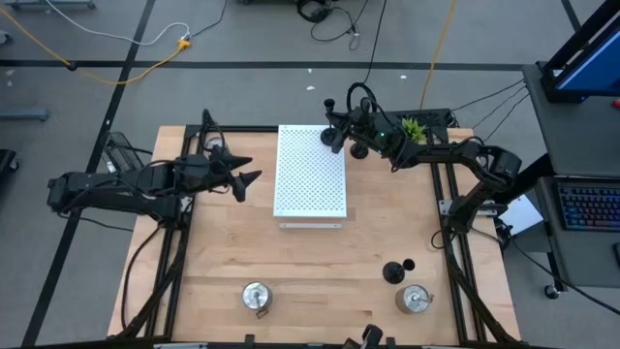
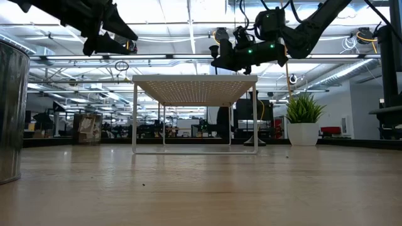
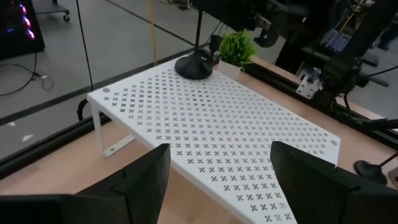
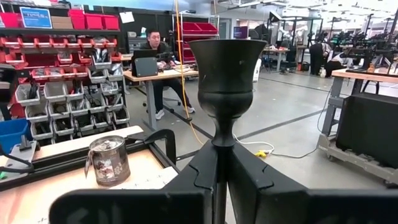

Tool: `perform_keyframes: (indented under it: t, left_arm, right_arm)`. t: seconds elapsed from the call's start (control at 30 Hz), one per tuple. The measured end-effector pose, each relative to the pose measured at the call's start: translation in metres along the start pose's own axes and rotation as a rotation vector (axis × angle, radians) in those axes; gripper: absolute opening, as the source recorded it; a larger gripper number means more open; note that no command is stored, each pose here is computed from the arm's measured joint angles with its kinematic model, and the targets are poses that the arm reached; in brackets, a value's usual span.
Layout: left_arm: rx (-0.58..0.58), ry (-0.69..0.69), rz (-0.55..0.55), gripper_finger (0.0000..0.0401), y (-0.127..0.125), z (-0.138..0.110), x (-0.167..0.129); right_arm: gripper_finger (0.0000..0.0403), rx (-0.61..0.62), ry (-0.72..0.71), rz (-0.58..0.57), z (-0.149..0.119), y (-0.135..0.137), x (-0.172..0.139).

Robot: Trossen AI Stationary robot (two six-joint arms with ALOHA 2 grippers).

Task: Pick & Place candle stick holders
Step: Put the bottom left black candle holder on the shelf, then put the top black candle holder on the shelf aligned with the other black candle holder

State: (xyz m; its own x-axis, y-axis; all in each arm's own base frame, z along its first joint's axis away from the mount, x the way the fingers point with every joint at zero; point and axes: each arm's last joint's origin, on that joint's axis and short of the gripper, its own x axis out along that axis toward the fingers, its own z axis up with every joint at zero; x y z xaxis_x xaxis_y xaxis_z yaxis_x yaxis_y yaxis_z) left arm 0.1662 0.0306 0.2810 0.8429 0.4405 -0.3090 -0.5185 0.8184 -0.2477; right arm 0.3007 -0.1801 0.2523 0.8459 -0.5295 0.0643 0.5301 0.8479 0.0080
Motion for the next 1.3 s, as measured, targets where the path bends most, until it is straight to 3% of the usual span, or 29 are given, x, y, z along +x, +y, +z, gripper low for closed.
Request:
perform_keyframes:
  t: [0.23, 0.57, 1.1, 1.3]
  left_arm:
    - [-0.021, -0.006, 0.002, 0.0285, 0.005, -0.011, 0.006]
    - [-0.04, 0.005, -0.013, 0.0285, 0.005, -0.015, 0.007]
    - [-0.039, 0.014, -0.035, 0.0285, 0.004, -0.015, 0.007]
    - [-0.039, 0.013, -0.035, 0.0285, 0.004, -0.015, 0.007]
  right_arm:
    - [0.0021, -0.001, 0.029, 0.0, -0.002, 0.0, 0.0]
    - [0.0071, -0.005, 0.053, -0.001, -0.005, 0.0, 0.0]
    - [0.0236, -0.047, 0.046, 0.001, -0.001, 0.001, -0.002]
    - [0.0269, -0.097, 0.106, 0.015, 0.003, 0.006, -0.008]
